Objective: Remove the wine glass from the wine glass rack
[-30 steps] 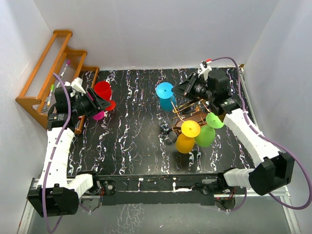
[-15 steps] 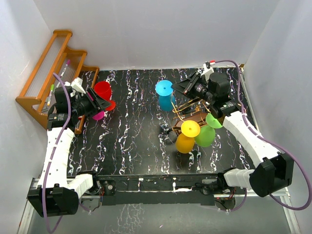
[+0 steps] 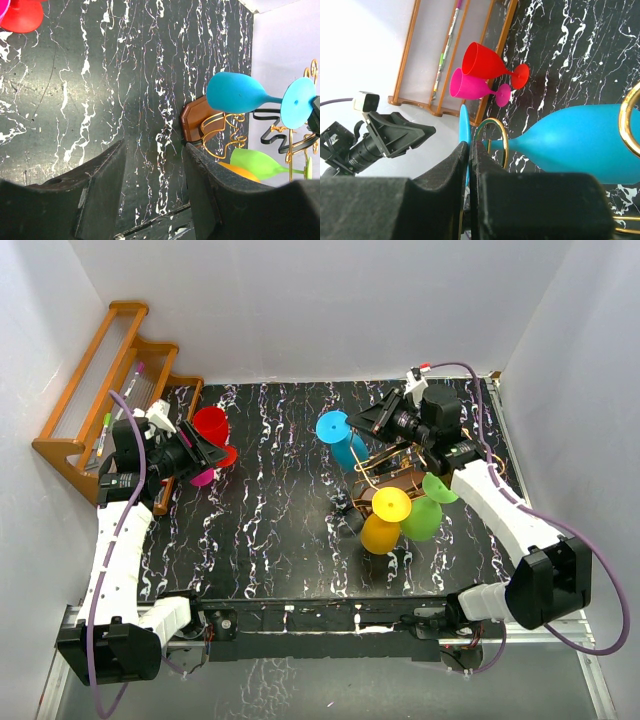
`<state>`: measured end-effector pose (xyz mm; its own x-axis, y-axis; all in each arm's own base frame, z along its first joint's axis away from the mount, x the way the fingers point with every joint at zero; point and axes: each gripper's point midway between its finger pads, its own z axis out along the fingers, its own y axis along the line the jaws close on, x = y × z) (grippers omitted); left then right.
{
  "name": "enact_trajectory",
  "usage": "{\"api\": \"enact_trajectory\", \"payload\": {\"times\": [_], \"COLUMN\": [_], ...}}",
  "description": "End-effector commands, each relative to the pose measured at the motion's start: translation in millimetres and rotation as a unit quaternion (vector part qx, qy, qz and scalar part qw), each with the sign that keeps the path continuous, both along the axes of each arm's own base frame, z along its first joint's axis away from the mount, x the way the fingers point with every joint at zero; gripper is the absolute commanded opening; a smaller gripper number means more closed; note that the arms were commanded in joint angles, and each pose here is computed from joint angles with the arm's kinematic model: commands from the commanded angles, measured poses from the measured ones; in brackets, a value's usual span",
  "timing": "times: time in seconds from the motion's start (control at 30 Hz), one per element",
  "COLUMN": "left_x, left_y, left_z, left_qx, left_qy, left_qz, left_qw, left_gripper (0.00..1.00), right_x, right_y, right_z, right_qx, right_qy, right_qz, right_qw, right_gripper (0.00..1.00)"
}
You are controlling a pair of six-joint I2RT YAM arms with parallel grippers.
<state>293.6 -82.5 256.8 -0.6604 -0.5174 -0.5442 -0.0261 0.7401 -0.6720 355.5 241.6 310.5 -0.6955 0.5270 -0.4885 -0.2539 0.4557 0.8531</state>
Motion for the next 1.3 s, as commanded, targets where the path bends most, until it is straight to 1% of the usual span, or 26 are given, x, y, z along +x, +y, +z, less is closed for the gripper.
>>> {"api": "enact_trajectory", "payload": {"times": [0.0, 0.23, 0.53, 0.6, 0.73, 0.77, 1.27], "left_x": [-1.0, -1.5, -1.9, -1.6, -1.8, -1.8, -3.0], "left_y": [-2.9, -2.9, -2.6, -2.5, -3.4, -3.5, -3.2], "left_z": [2.5, 0.5, 0.0, -0.7, -1.6, -1.2, 3.9], "left_qx": [-0.004, -0.004, -0.001, -0.001, -0.004, -0.005, -0.002], "left_qy": [-0.009, -0.007, -0.006, -0.006, -0.004, -0.005, -0.008], "left_qz": [-0.008, -0.008, -0.008, -0.008, -0.009, -0.01, -0.01], "left_qw": [1.0, 1.0, 1.0, 1.0, 1.0, 1.0, 1.0], "left_gripper": [0.47, 0.47, 0.47, 0.47, 0.47, 0.47, 0.47], "right_x": [0.5, 0.8, 1.3, 1.7, 3.2, 4.1, 18.0], "right_y": [6.9, 18.6, 23.8, 22.9, 19.6, 18.4, -2.3], "right_z": [38.9, 37.3, 32.9, 33.6, 35.4, 35.8, 48.6], "right_qx": [0.016, 0.002, -0.016, -0.017, -0.02, -0.021, 0.006], "right_qy": [-0.06, -0.057, -0.05, -0.049, -0.049, -0.049, -0.063], "right_qz": [0.025, 0.055, 0.055, 0.052, 0.04, 0.034, -0.06], "right_qw": [0.998, 0.997, 0.997, 0.997, 0.998, 0.998, 0.996], "right_gripper": [0.09, 0.21, 0.22, 0.21, 0.09, 0.08, 0.08]}}
